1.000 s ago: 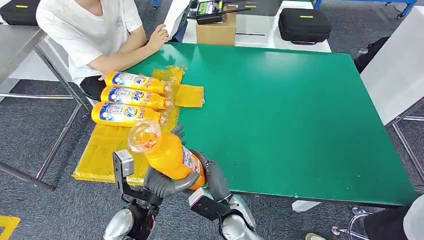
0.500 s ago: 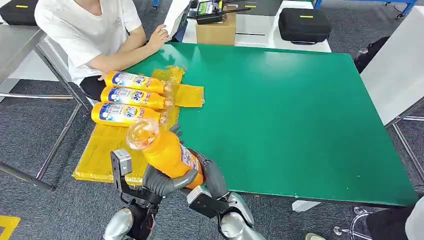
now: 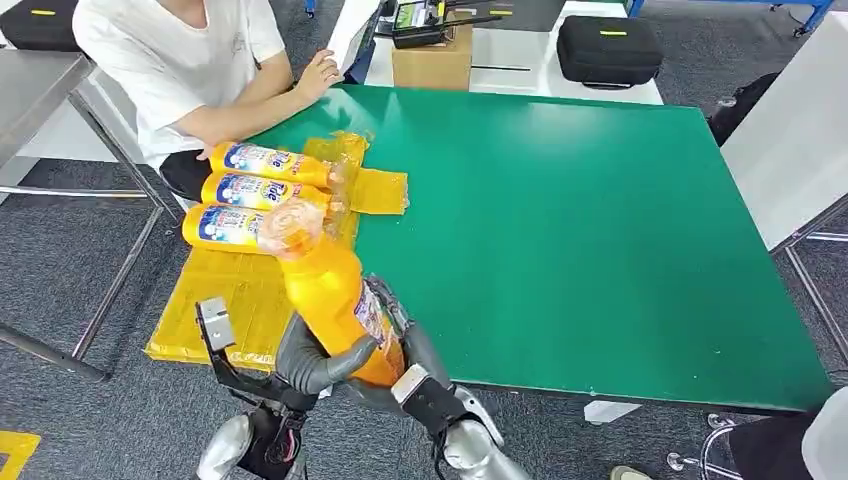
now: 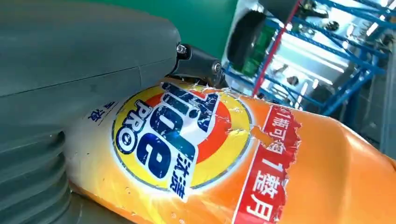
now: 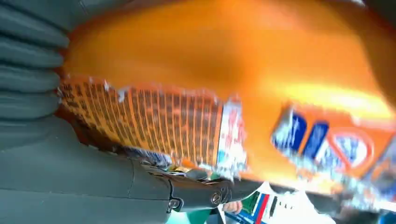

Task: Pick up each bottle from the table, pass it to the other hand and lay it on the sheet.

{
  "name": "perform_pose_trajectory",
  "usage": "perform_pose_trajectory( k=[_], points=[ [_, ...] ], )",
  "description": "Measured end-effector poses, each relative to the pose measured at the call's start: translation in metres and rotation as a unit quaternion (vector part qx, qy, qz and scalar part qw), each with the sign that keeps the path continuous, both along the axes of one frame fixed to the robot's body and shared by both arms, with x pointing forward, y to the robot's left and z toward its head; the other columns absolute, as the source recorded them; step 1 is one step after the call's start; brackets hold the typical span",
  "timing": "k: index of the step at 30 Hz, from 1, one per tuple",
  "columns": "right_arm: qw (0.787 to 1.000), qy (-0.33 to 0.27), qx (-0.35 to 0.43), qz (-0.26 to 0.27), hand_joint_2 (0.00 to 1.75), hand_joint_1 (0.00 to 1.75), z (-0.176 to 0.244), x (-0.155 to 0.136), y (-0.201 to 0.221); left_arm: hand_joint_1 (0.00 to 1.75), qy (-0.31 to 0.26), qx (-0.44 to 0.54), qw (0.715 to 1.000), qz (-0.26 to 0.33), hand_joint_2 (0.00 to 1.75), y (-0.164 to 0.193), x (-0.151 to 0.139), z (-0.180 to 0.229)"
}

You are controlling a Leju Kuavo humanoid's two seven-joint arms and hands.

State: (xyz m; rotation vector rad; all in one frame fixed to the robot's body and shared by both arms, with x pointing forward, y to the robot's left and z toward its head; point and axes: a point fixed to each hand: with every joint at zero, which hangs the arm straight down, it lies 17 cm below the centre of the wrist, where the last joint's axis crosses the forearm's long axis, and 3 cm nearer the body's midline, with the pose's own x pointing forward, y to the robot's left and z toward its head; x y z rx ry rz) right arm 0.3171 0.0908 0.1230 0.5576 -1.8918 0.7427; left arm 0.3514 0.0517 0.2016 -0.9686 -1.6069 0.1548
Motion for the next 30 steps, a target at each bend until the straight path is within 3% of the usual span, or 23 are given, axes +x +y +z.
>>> perform_pose_trajectory(
  k=[13,19,24,28,30],
  points=[
    [0.999,0.016,0.040,-0.021,0.00,0.00,0.013,0.005,-0.013,1.75,-0.022,-0.021,0.999,-0.016,1.75,0.001,-0.009,0.009],
    [0.996,0.021,0.030,-0.087,0.00,0.00,0.003,0.017,-0.036,1.75,-0.029,0.018,0.999,0.031,1.75,0.016,0.005,0.007],
    [0.994,0.031,0.026,-0.102,0.00,0.00,-0.008,0.017,-0.046,1.75,-0.044,0.023,0.998,0.043,1.75,0.024,0.011,0.015],
    [0.990,0.006,0.019,-0.143,0.00,0.00,-0.005,0.021,-0.060,1.75,-0.032,0.106,0.987,0.117,1.75,0.043,0.032,0.001],
    [0.984,-0.016,0.020,-0.177,0.00,0.00,0.003,0.024,-0.073,1.75,-0.045,0.210,0.957,0.196,1.75,0.067,0.053,-0.011]
  ],
)
